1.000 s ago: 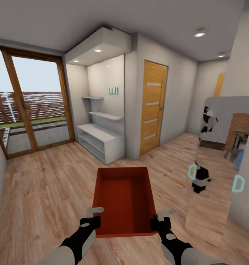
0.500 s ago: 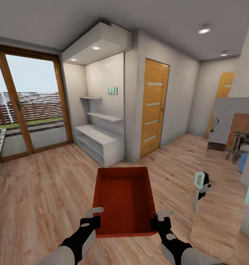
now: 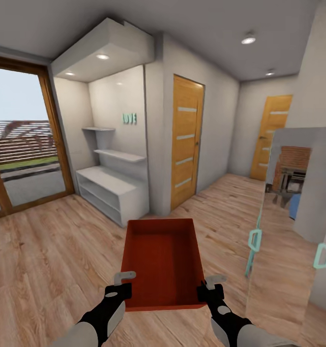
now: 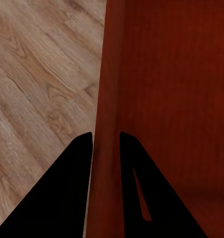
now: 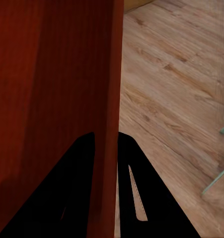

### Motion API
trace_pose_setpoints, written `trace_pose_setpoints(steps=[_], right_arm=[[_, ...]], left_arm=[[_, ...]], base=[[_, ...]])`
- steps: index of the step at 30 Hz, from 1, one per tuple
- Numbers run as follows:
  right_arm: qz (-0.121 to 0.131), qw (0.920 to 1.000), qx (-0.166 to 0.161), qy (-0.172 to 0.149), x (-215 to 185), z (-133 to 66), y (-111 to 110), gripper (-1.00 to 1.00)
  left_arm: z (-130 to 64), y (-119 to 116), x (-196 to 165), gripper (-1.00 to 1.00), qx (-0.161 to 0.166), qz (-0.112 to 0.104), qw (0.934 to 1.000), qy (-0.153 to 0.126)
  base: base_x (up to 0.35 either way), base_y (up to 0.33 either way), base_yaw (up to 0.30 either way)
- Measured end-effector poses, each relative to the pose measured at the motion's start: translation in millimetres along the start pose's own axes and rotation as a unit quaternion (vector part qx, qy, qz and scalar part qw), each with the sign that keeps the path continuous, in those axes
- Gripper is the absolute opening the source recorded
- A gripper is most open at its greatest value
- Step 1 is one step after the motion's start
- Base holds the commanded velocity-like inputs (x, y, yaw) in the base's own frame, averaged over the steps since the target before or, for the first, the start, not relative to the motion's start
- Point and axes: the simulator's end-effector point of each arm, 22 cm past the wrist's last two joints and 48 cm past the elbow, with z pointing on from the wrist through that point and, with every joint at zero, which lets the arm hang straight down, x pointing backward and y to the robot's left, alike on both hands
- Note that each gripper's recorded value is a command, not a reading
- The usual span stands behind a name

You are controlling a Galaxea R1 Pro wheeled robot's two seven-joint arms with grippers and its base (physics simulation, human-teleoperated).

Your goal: Move the two storage containers from the living room to the garage. In the garage, place one container on the floor and stack the other container on top of it (either order is fine).

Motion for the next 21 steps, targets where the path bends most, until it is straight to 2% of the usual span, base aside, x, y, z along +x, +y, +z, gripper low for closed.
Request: trace_pose_setpoints(steps=[21], right_arm=[[0.000, 1.0000, 0.000, 0.000, 0.0, 0.0, 0.0, -1.00]], left_arm=[[0.0, 0.0, 0.0, -1.00, 0.000, 0.000, 1.0000, 0.000]], base=[[0.322, 0.167, -0.272]])
